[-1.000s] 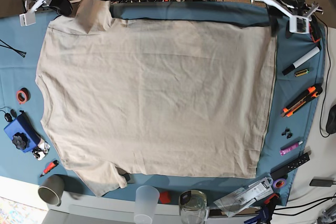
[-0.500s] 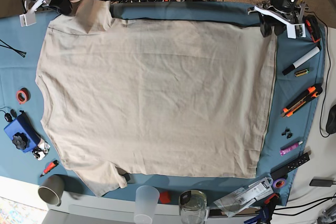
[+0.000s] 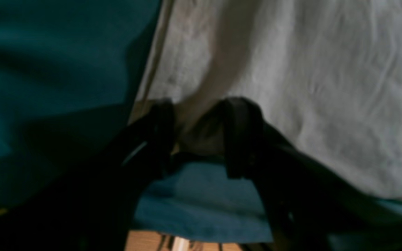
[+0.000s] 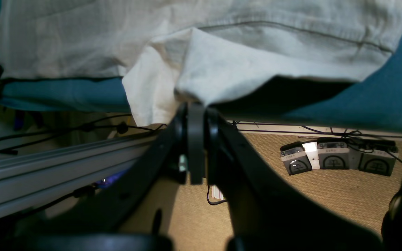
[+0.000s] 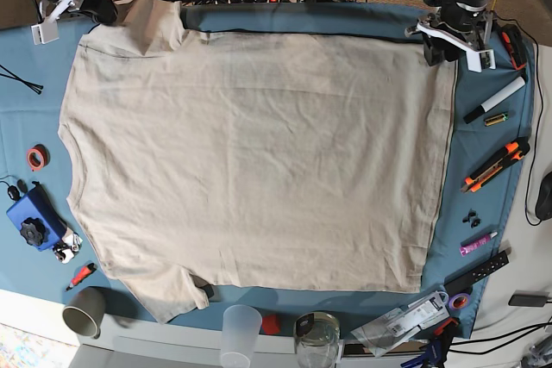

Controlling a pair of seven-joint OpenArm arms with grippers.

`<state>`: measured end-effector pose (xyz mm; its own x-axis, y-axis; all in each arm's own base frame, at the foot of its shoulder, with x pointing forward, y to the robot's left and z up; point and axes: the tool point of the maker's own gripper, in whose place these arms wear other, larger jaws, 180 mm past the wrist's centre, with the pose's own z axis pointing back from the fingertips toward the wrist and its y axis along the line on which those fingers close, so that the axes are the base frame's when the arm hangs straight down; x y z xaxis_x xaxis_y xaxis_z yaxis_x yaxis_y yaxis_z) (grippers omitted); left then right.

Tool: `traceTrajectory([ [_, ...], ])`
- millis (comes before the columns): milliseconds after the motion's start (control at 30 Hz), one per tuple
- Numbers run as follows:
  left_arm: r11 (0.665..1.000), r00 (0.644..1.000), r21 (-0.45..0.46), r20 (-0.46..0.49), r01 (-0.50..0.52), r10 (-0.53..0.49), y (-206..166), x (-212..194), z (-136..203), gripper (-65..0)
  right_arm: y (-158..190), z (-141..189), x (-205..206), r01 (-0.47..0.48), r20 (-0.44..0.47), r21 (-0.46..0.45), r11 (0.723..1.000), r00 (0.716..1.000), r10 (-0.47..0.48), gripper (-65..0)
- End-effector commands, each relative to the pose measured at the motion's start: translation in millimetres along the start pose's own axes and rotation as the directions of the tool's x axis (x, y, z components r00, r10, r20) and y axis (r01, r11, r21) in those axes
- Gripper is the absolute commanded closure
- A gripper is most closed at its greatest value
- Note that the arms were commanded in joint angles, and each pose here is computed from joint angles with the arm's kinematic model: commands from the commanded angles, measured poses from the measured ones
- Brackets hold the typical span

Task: Fold the T-shirt properly
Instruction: 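Lower the left gripper to the opposite corner and grasp the edge, then pull the held shirt edge toward the robot with both grippers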

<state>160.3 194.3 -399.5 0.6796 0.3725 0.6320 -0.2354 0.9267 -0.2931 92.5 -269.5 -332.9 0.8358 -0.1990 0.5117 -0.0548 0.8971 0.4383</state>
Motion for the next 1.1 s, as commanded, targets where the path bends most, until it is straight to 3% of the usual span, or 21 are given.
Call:
traceTrajectory([
  [0,1.000,0.997,-0.008,-0.072,-0.005,0.005,-0.5,-15.5,1.4,-24.5,1.6,4.7,7.7,-0.023,0.019,0.002,1.000,1.000,0.023,0.0],
  [100,0.998,0.996,-0.062,-0.088,0.004,-0.010,-8.8,-20.6,0.9,-17.8,1.6,4.7,7.8,-0.023,0.019,0.002,1.000,1.000,0.023,0.0],
  [233,0.989,0.993,-0.146,-0.109,0.035,-0.052,-23.6,-24.1,1.6,0.0,1.5,4.7,7.9,-0.023,0.019,0.002,1.000,1.000,0.023,0.0],
  [533,0.989,0.994,-0.113,-0.047,0.093,-0.099,-17.3,-1.0,10.8,0.0,5.8,7.4,20.7,-0.055,0.063,-0.005,0.998,0.996,0.055,0.0],
  [800,0.992,0.993,-0.062,0.058,0.108,-0.104,-4.6,39.8,39.8,0.0,6.5,33.4,48.4,-0.145,0.133,-0.103,0.984,0.979,0.158,0.0],
  [1000,0.991,0.991,-0.047,0.057,0.123,-0.120,-2.6,38.6,44.4,0.0,3.3,38.4,50.5,-0.146,0.139,-0.126,0.981,0.977,0.163,0.0],
  [1067,0.989,0.985,-0.031,0.105,0.143,-0.139,-1.2,47.6,44.9,0.0,3.3,38.4,50.5,-0.146,0.139,-0.125,0.981,0.977,0.163,0.0],
])
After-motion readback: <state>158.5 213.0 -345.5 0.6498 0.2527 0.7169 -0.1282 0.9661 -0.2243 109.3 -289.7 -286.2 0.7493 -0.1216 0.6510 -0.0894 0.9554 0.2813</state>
